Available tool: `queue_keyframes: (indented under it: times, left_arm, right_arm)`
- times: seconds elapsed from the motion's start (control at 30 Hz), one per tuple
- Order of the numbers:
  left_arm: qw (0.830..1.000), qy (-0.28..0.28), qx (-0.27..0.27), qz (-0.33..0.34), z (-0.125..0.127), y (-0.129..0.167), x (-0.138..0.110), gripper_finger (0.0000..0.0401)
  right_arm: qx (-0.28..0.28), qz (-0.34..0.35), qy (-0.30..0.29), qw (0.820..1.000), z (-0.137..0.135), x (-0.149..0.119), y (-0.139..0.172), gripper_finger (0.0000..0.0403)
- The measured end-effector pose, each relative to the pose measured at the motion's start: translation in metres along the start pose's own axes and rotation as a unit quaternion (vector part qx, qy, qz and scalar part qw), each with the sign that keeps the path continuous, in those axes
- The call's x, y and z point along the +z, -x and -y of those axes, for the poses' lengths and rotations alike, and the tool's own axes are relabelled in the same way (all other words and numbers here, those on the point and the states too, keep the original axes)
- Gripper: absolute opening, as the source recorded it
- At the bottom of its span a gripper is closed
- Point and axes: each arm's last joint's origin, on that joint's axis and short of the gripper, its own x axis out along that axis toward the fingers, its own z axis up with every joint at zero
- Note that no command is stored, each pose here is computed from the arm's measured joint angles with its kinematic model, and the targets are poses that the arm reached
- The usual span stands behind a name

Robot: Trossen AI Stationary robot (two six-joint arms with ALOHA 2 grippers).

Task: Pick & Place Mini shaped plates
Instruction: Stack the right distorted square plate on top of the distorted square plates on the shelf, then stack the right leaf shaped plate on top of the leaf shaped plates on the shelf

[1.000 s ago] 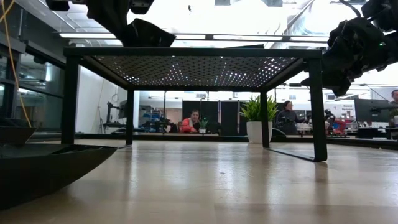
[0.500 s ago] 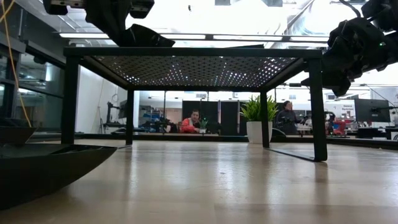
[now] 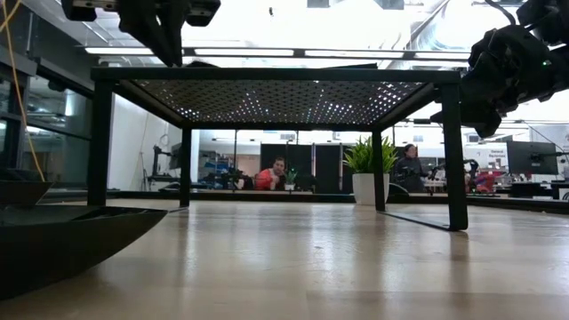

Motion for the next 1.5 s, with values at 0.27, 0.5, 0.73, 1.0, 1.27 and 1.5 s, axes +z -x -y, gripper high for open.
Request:
queue_keyframes:
  times: [0.27, 0.5, 0.73, 1.0, 1.27, 1.5]
  left_arm:
    - [1.0, 0.0, 0.017, -0.012, -0.001, 0.0, 0.0, 0.0073]
    - [0.999, 0.008, 0.049, -0.005, -0.002, 0.012, -0.003, 0.0074]
    - [0.993, 0.097, 0.061, 0.019, -0.003, 0.026, -0.001, 0.0074]
    - [0.975, 0.212, 0.047, 0.051, 0.007, 0.033, 0.012, 0.0074]
    - [0.957, 0.279, 0.017, 0.08, 0.033, 0.039, 0.033, 0.0074]
    - [0.953, 0.274, -0.022, 0.127, 0.065, 0.049, 0.056, 0.0074]
  right_arm:
    - [0.0, 0.0, 0.0, 1.0, 0.0, 0.0, 0.0, 0.0246]
    - [0.0, 0.0, 0.0, 1.0, 0.0, 0.0, 0.0, 0.0246]
    - [0.0, -0.001, 0.0, 1.0, 0.0, 0.0, 0.0, 0.0246]
    - [-0.001, -0.002, 0.0, 1.0, 0.0, 0.0, -0.001, 0.0246]
    - [-0.001, -0.002, 0.0, 1.0, 0.0, 0.0, -0.001, 0.0246]
    - [-0.001, -0.002, 0.0, 1.0, 0.0, 0.0, -0.001, 0.0246]
